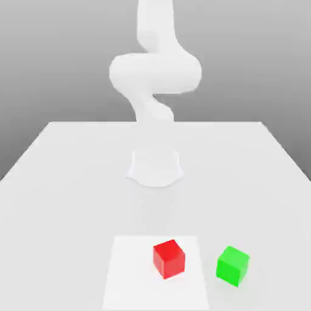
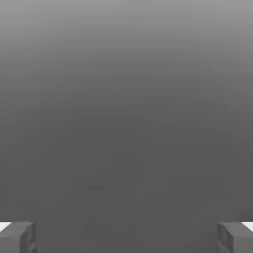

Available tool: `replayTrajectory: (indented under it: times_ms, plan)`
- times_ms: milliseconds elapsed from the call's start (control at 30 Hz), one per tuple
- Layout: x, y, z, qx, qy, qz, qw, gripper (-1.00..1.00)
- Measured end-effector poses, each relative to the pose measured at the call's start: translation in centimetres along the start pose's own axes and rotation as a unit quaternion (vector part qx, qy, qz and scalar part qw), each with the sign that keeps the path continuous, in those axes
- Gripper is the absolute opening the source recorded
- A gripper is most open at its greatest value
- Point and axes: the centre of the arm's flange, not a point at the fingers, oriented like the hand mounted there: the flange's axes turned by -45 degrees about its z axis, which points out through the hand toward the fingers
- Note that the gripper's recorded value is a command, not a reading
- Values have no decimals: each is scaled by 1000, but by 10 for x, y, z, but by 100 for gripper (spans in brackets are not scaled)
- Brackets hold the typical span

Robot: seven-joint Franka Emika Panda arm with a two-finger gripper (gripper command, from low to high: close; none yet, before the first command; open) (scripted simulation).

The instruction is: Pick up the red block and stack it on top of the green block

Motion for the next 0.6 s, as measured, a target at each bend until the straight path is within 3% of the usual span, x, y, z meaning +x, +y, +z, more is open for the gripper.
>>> replayTrajectory:
  times_ms: [267, 600]
  plan:
    - [-69, -13, 182, 23, -140, -82, 987, 0]
    - [-231, -31, 331, 70, -301, -179, 934, 0]
